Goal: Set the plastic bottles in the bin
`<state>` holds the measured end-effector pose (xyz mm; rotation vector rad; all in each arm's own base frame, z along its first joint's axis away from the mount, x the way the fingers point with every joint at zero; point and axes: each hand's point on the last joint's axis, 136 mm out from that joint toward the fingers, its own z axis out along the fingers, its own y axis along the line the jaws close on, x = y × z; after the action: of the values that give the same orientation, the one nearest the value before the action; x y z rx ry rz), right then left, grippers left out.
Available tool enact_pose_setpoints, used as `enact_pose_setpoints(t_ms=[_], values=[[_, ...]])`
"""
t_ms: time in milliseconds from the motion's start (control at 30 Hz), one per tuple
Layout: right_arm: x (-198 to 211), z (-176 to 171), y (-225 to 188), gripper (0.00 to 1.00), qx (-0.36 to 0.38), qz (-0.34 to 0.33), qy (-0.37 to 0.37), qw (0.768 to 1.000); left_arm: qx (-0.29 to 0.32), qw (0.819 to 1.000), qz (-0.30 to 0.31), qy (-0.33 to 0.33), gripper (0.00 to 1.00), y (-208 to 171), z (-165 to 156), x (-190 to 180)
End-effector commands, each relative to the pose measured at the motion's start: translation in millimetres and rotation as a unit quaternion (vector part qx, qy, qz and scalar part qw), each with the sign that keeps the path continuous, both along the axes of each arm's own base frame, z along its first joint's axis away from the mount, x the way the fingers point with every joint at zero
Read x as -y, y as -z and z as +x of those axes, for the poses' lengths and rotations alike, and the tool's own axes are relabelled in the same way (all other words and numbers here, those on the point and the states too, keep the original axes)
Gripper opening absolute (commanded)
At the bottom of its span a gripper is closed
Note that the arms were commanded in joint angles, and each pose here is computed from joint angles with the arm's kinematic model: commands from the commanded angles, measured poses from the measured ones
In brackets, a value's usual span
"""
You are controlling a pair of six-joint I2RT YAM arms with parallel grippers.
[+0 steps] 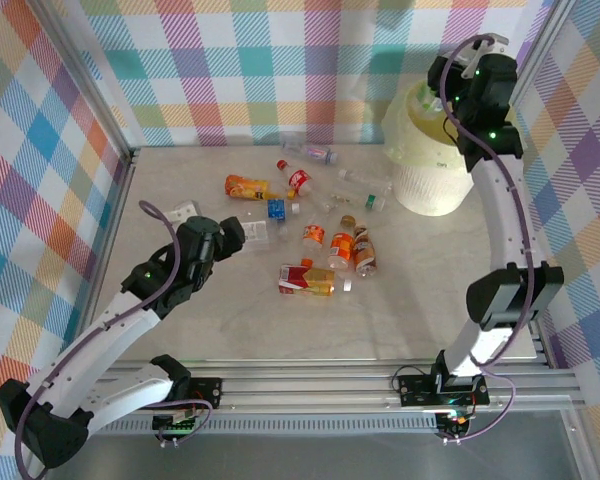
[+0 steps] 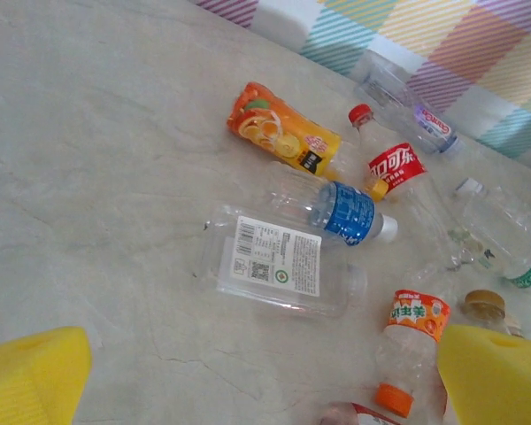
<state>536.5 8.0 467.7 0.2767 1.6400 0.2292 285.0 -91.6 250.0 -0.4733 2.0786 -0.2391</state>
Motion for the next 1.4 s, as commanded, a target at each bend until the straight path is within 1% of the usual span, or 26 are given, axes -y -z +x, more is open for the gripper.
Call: enact_pose_setpoints(t_ms=[0,200,333,433,467,567,667,733,933,1000,1067,1100,1133,1267,1367], values=[[27,11,5,0.34,-0.012,-0.001,0.049,0.999,-0.007,1.0,-0.002,-0.029,1.0,10,-5,-12],[56,37,37,0.4,-0.044,0.015,0.112,0.993,-0.032,0.999,-0.017,0.032,1.0,30,-1,14],[69,54,57,0.44,-0.049,0.044,0.151,0.986,-0.048,0.998,-0.025,0.03,1.0,37,2,20],[73,67,71,0.49,-0.052,0.07,0.171,0.981,-0.065,0.997,-0.029,0.032,1.0,40,3,24],[75,70,75,0.51,-0.053,0.077,0.177,0.98,-0.071,0.996,-0.03,0.039,1.0,42,4,27],[78,79,84,0.64,-0.063,0.096,0.19,0.975,-0.093,0.994,-0.031,0.056,1.0,49,6,38],[73,81,84,0.73,-0.067,0.105,0.177,0.976,-0.114,0.99,-0.034,0.072,1.0,57,8,48],[71,77,81,0.78,-0.07,0.105,0.171,0.977,-0.119,0.989,-0.04,0.08,1.0,61,10,53],[68,57,67,0.87,-0.07,0.082,0.156,0.982,-0.127,0.986,-0.061,0.085,1.0,68,17,65],[64,47,62,0.88,-0.069,0.074,0.146,0.984,-0.132,0.985,-0.072,0.088,1.0,71,18,70],[59,36,60,0.92,-0.072,0.065,0.13,0.987,-0.138,0.983,-0.084,0.092,1.0,76,19,76],[56,31,60,0.95,-0.074,0.059,0.119,0.988,-0.141,0.981,-0.089,0.095,1.0,78,20,79],[52,25,62,0.99,-0.078,0.053,0.107,0.99,-0.145,0.98,-0.094,0.095,1.0,81,20,81],[34,-3,58,1.0,-0.079,0.026,0.05,0.995,-0.157,0.975,-0.12,0.099,1.0,90,20,90],[13,-28,56,1.0,-0.076,0.003,-0.014,0.997,-0.185,0.968,-0.146,0.079,1.0,99,17,93]])
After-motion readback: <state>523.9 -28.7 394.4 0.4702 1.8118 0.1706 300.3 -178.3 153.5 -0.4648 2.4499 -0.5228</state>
